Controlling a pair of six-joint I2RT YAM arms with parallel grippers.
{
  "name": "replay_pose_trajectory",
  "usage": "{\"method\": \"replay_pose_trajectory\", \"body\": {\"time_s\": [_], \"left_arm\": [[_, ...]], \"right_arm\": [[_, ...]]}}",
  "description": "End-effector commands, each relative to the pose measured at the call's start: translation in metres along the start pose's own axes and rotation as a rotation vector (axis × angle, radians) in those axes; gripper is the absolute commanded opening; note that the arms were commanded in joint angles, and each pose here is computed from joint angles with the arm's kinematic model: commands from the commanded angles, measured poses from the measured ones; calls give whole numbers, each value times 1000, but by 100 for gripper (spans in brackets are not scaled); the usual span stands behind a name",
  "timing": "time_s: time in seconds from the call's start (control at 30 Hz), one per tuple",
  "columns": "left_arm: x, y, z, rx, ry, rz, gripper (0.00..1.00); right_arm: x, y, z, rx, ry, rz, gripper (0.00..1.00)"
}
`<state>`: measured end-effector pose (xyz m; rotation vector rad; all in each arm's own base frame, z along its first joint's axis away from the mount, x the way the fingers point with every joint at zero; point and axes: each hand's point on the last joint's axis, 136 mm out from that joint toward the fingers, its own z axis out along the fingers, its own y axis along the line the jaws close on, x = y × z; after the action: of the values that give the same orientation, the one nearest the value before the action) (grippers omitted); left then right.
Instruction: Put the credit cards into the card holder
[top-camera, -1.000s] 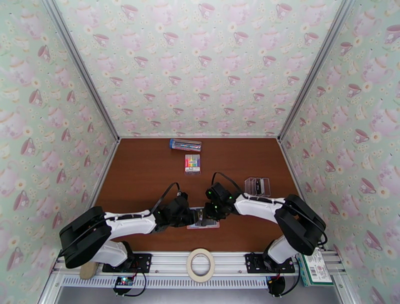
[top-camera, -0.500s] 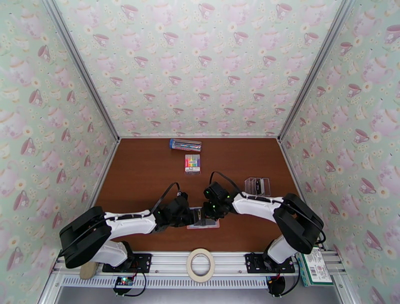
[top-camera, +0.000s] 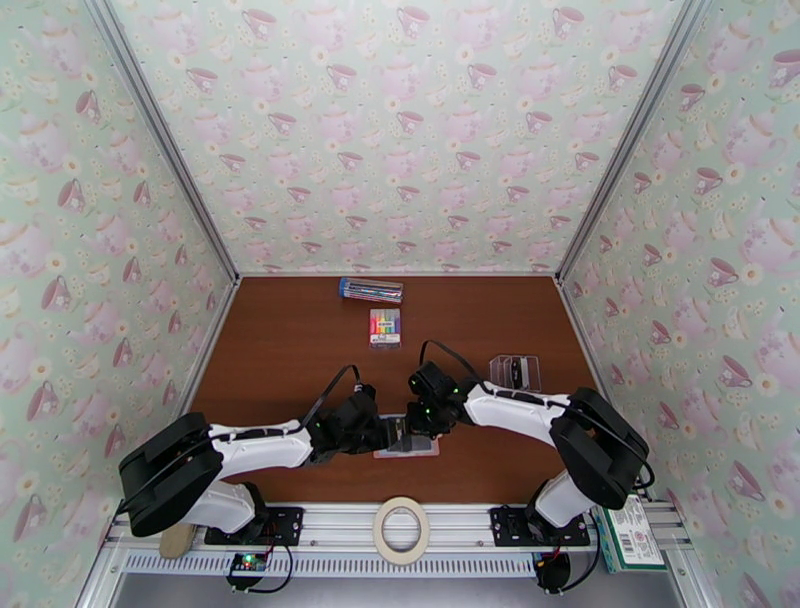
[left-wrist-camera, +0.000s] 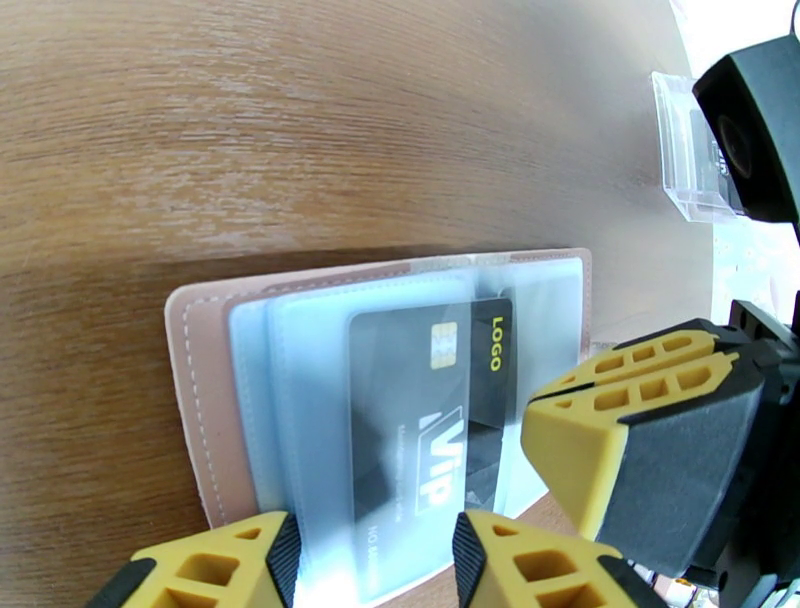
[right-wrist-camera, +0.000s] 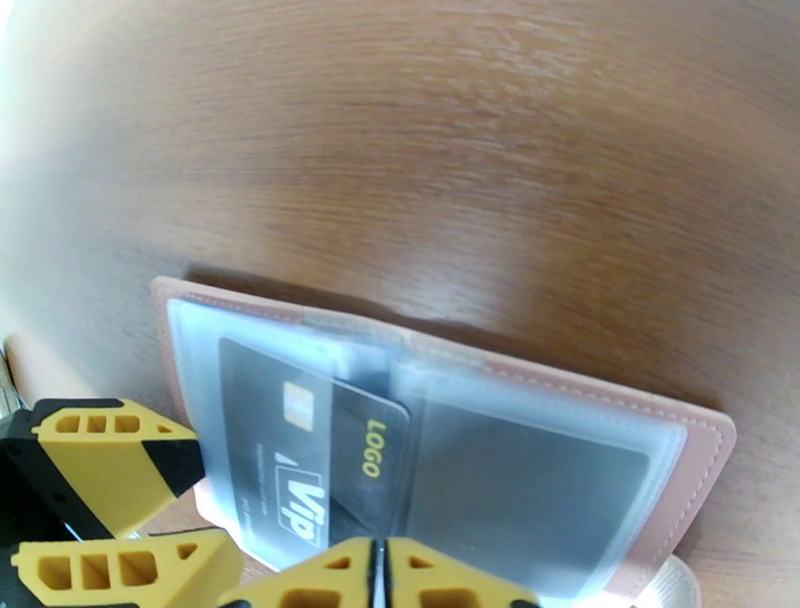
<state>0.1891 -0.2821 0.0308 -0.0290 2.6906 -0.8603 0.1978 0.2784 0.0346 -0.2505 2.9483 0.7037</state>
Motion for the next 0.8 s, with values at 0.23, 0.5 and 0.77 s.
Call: {"method": "replay_pose_trajectory", "body": {"time_s": [0.23, 0.5, 0.77], "left_arm": [[6, 15, 5, -64, 27, -4, 48], [7, 14, 5, -60, 28, -2, 48], [7, 15, 5, -60, 28, -2, 49]], "right_arm": [[-5, 0, 7, 18, -4, 9, 6], [-3, 5, 17, 17, 17, 2, 5], [-1, 24, 27, -20, 37, -16, 4]]}}
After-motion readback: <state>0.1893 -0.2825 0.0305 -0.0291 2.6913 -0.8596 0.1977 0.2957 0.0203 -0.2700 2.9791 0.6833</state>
